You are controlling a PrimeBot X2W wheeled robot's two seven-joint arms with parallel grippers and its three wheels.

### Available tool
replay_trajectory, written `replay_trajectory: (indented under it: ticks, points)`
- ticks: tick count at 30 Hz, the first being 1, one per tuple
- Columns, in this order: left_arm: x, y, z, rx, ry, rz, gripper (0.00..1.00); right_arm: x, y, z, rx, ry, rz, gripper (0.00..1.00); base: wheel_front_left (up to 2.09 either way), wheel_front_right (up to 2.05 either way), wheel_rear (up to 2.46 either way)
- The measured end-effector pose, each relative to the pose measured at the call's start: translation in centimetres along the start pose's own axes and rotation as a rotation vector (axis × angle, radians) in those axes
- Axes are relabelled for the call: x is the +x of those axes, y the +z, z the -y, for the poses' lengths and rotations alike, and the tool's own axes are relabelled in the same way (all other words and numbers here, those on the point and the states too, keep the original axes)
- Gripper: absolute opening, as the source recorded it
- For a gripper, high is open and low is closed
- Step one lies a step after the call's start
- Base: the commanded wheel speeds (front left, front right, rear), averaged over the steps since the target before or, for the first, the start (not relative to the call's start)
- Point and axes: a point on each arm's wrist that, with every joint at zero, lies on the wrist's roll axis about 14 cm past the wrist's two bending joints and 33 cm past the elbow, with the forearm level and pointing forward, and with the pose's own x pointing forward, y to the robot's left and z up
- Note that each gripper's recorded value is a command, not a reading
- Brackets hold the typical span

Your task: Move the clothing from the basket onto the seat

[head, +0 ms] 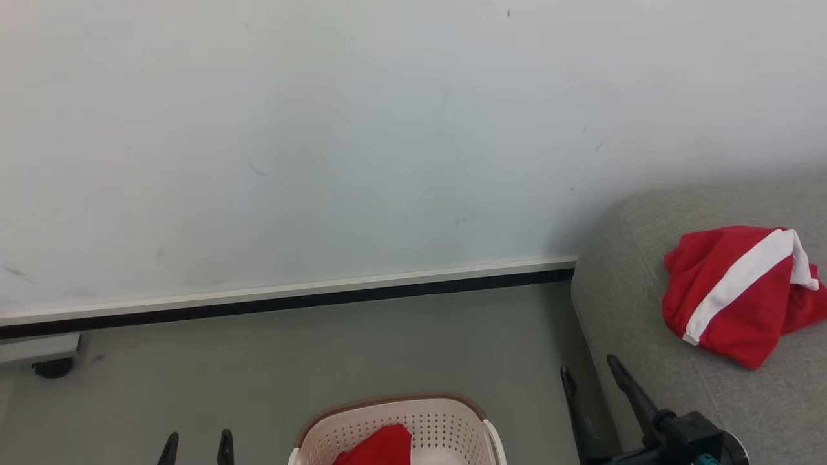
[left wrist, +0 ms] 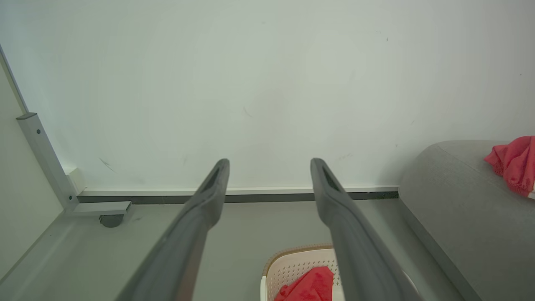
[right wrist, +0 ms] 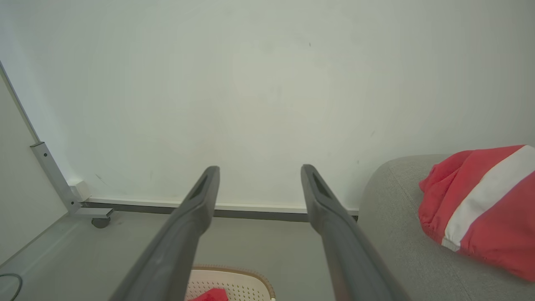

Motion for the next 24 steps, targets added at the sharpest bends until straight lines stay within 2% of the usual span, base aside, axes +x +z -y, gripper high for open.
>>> replay_trajectory:
  ticks: [24]
  points:
    - [0.1, -0.9, 0.8, 0.005, -0.043, -0.019, 1.0, -0.7, -1.1, -0.4, 0.012, -0.004, -0.033, 1.0, 0.0, 0.0, 0.0]
